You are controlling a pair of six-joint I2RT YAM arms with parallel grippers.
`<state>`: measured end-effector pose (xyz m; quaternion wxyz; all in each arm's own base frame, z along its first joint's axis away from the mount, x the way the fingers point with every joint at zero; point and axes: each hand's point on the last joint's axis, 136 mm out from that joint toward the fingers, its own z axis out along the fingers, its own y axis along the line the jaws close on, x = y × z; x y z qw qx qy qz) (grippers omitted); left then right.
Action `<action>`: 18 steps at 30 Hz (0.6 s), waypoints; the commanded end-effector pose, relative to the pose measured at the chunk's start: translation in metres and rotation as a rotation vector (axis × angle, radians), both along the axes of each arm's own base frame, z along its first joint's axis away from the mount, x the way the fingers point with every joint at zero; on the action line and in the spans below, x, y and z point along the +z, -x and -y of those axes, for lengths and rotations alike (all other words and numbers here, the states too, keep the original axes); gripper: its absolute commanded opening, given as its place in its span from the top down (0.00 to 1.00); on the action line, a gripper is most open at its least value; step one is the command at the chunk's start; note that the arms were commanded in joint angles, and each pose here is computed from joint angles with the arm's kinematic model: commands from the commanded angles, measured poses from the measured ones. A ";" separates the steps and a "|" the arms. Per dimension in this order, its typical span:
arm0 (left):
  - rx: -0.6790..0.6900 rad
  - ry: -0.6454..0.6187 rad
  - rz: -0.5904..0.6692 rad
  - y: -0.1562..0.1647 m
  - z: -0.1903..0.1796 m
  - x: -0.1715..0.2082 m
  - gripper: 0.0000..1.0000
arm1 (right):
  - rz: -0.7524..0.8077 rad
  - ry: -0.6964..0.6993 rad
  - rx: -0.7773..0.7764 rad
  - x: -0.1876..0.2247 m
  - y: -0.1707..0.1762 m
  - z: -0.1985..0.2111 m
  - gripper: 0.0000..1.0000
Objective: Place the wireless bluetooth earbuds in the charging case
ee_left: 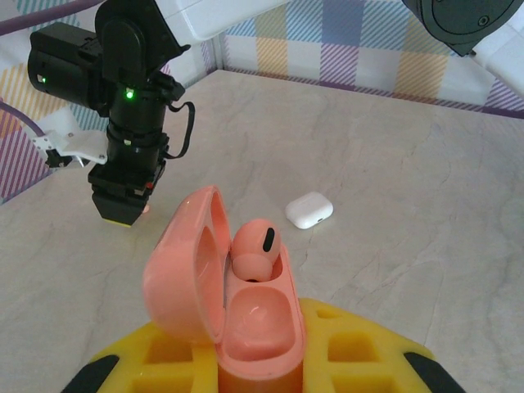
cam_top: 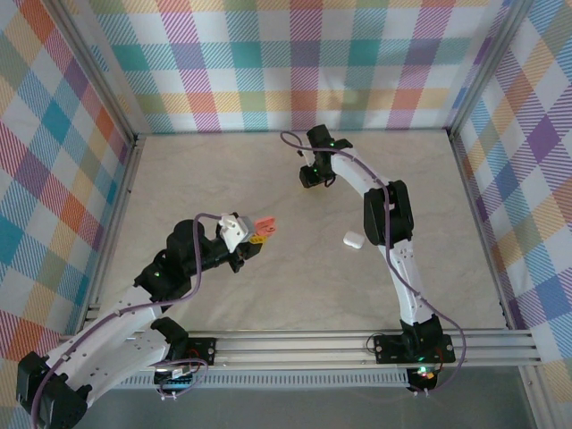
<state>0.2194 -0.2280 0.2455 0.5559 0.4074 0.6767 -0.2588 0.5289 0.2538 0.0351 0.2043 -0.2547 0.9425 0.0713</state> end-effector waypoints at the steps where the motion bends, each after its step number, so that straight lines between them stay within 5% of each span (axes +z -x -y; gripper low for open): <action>1: 0.009 0.015 0.013 0.002 -0.004 0.005 1.00 | -0.101 0.079 0.047 -0.019 0.030 0.011 0.62; 13: 0.016 0.045 0.014 0.007 -0.007 0.014 1.00 | 0.041 0.002 0.075 0.048 0.038 0.004 0.56; 18: 0.016 0.048 0.015 0.008 -0.008 0.015 1.00 | 0.062 -0.026 -0.136 0.076 0.040 0.020 0.53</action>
